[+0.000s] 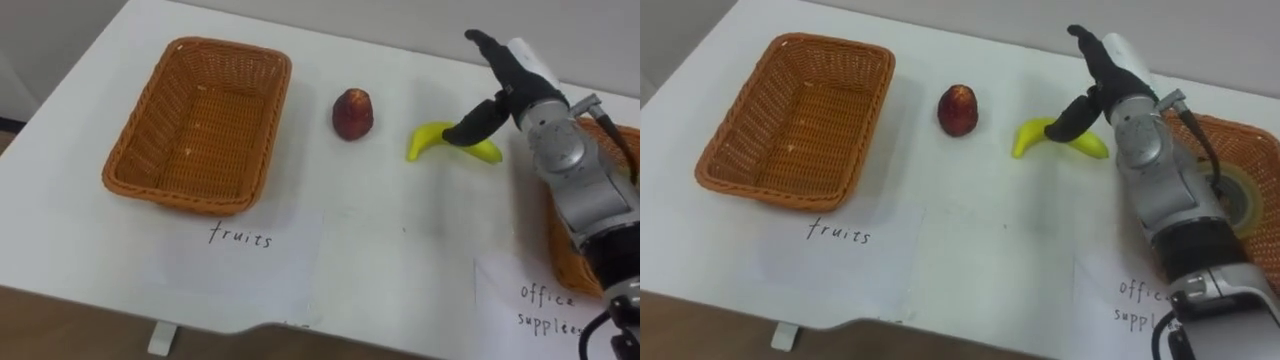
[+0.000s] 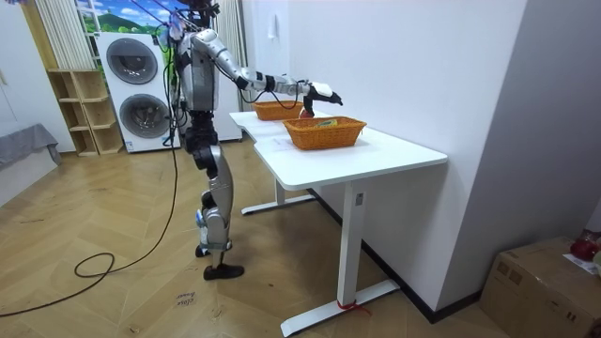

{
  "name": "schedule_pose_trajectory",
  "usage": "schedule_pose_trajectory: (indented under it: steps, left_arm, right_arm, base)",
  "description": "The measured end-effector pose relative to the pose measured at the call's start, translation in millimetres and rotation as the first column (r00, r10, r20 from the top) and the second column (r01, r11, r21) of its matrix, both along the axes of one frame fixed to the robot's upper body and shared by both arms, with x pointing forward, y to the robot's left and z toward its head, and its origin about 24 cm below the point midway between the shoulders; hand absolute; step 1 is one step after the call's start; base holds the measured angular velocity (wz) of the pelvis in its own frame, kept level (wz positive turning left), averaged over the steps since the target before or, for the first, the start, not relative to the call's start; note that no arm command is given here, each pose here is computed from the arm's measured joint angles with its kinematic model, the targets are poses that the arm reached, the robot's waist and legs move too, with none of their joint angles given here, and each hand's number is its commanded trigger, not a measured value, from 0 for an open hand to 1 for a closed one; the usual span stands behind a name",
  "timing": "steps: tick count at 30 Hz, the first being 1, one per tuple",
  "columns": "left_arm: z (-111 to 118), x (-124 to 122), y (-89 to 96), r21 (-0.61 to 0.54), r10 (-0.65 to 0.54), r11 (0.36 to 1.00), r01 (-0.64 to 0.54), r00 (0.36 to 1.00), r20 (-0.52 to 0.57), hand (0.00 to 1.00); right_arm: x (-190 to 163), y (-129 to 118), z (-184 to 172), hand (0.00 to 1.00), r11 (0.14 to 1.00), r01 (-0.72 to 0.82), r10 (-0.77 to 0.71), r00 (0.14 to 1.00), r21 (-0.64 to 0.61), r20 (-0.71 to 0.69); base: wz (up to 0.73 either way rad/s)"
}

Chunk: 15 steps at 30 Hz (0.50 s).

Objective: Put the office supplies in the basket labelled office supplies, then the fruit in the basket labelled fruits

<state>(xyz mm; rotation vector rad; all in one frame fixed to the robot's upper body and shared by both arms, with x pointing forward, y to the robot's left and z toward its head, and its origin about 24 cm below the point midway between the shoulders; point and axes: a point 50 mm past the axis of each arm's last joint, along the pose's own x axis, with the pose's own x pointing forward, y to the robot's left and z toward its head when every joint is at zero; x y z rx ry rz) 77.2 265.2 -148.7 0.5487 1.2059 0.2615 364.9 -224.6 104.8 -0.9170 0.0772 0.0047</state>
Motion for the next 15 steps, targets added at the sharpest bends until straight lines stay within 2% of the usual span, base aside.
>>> schedule_pose_trajectory:
  steps: [6, 15]
  left_arm:
    - [-1, 3, -3.8, -0.005, 0.001, 1.000, -0.001, 1.000, 0.023, 0.00]
    - [-2, 0, -3.2, -0.001, -0.010, 1.000, 0.010, 1.000, 0.007, 0.00]
  right_arm:
    - [1, 3, 2, 0.00, 1.000, -0.013, 0.013, 1.000, -0.006, 0.018]
    - [0, -2, -15, 0.00, 1.000, 0.002, -0.004, 0.999, -0.027, -0.051]
  base:
    - [0.03]
    - [0.03]
